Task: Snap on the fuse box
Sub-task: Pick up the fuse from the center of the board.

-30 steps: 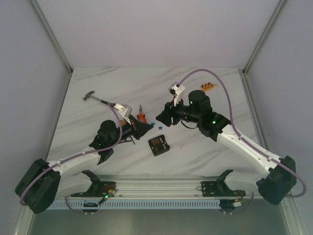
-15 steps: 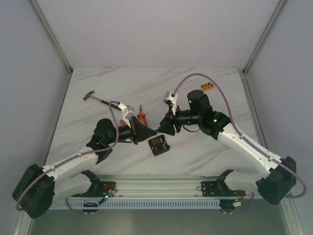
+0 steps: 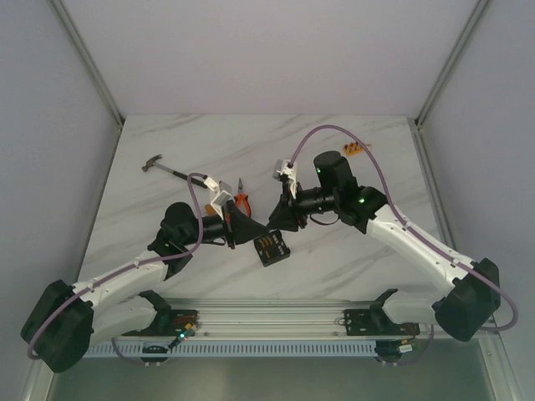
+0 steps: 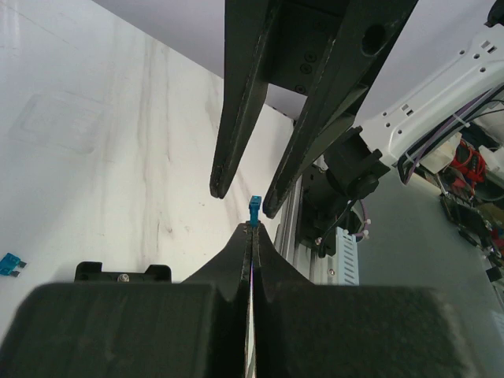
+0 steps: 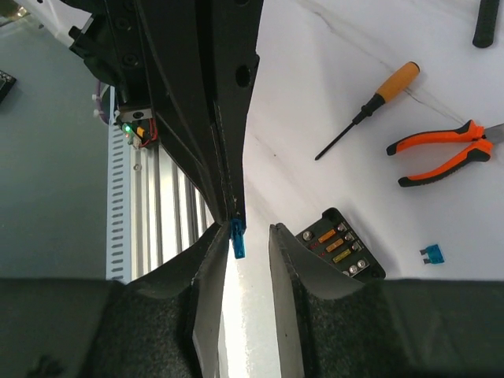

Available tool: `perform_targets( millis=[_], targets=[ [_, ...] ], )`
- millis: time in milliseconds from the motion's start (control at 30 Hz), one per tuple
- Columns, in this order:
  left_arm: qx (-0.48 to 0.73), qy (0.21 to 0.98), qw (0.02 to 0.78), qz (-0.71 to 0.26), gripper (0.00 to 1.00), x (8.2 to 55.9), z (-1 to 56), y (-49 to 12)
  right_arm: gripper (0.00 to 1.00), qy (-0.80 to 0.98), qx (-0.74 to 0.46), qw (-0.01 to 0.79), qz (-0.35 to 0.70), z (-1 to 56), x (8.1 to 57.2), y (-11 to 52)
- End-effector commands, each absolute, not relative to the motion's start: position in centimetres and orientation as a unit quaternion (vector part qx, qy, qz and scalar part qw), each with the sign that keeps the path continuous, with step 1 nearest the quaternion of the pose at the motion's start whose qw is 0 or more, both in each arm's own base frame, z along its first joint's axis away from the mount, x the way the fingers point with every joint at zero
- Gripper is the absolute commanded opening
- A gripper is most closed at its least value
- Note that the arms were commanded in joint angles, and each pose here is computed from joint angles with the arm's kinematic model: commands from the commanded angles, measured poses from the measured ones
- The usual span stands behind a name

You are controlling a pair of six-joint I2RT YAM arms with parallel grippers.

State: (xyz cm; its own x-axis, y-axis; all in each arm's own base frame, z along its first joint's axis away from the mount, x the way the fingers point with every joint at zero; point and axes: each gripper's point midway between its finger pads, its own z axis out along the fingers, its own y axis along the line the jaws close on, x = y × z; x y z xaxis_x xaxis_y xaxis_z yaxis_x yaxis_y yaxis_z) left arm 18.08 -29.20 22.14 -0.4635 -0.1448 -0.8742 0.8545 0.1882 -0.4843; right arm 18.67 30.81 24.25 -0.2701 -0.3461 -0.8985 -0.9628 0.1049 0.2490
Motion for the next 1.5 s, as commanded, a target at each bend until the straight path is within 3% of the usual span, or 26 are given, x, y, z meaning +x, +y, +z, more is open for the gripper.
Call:
perform_targets(
  millis=[0, 500, 1000, 1300, 1467],
  targets=[
    [0.305, 0.602, 0.455, -0.582, 0.0, 17.6, 24.2, -29.5, 0.33, 0.635, -0.512, 0.347, 0.462, 25.6, 18.5, 31.2],
    [0.307, 0.593, 0.457, -0.587, 0.0, 17.4, 24.7, -29.5, 0.22, 0.617, -0.528, 0.328, 0.482, 25.4, 17.4, 31.4],
    [0.282, 0.621, 0.45, -0.576, 0.0, 18.1, 23.1, -29.4, 0.0, 0.627, -0.523, 0.34, 0.467, 25.5, 17.9, 31.0],
    [0.132, 0.739, 0.409, -0.519, 0.29, 20.7, 17.5, -27.4, 0.0, 0.757, -0.417, 0.361, 0.35, 21.9, 20.6, 30.1],
    [0.028, 0.785, 0.381, -0.488, 0.33, 21.0, 13.7, -25.6, 0.0, 0.814, -0.365, 0.36, 0.273, 19.2, 20.5, 29.9]
  ],
)
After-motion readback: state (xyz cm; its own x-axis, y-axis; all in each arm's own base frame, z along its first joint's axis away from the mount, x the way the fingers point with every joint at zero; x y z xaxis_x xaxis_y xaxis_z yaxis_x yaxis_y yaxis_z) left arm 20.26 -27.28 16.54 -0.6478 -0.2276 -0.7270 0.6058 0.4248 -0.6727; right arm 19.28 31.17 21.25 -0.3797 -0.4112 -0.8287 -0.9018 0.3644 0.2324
